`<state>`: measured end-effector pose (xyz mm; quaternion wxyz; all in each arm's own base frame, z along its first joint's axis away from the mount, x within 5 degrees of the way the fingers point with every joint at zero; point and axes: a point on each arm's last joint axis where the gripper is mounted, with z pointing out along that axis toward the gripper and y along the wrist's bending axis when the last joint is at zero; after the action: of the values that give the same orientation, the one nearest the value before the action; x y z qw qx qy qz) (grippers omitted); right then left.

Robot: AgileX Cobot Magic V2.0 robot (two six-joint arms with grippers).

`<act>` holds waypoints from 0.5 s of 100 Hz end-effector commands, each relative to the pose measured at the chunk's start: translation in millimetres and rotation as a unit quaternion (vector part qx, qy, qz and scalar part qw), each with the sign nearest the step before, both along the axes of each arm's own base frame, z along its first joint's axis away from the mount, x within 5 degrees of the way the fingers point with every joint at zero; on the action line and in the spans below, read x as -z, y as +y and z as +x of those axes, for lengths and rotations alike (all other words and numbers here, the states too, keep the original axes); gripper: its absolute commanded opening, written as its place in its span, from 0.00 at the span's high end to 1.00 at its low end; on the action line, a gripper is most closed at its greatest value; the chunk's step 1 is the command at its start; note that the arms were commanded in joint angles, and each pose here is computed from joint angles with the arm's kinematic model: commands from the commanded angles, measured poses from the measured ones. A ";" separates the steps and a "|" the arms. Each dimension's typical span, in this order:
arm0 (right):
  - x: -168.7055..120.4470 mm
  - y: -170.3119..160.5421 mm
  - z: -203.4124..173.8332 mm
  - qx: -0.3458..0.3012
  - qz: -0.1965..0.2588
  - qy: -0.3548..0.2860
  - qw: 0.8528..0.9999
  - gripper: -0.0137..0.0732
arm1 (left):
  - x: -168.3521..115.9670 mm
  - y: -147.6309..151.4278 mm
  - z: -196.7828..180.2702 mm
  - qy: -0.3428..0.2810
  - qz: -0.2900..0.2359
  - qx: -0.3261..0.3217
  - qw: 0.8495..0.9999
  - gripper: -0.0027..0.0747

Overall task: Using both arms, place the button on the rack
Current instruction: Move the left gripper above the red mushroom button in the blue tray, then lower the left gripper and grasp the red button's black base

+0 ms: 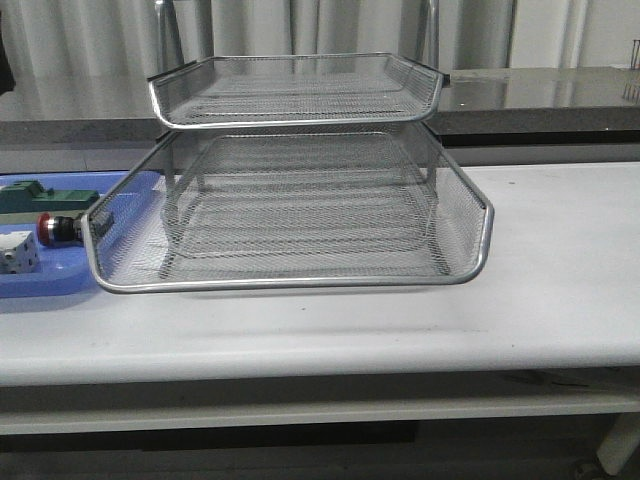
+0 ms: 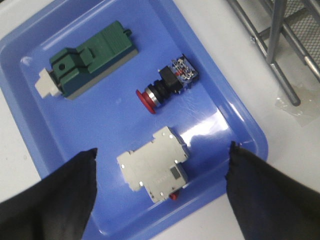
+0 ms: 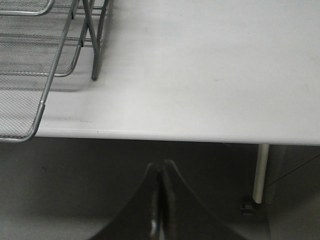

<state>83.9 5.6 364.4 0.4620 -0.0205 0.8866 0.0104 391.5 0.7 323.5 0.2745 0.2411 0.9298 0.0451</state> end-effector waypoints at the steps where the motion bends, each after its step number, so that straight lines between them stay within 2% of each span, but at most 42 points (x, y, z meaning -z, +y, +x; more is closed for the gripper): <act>1: -14.2 -1.0 1.8 0.000 -0.004 -0.046 0.999 0.92 | -26.2 -8.0 13.0 -0.056 0.012 0.035 0.998 0.30; 27: -14.2 -1.0 1.8 0.000 -0.004 -0.046 0.999 0.92 | -1.3 -18.0 60.9 -0.028 0.038 0.059 0.997 0.30; 50: -14.2 -1.0 1.8 0.000 -0.004 -0.046 0.999 0.92 | 25.8 -20.8 87.7 -0.013 0.050 0.064 0.997 0.30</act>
<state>83.9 5.6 364.4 0.4620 -0.0205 0.8866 0.0104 477.1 -17.6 268.4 0.2285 0.3144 0.9193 0.0617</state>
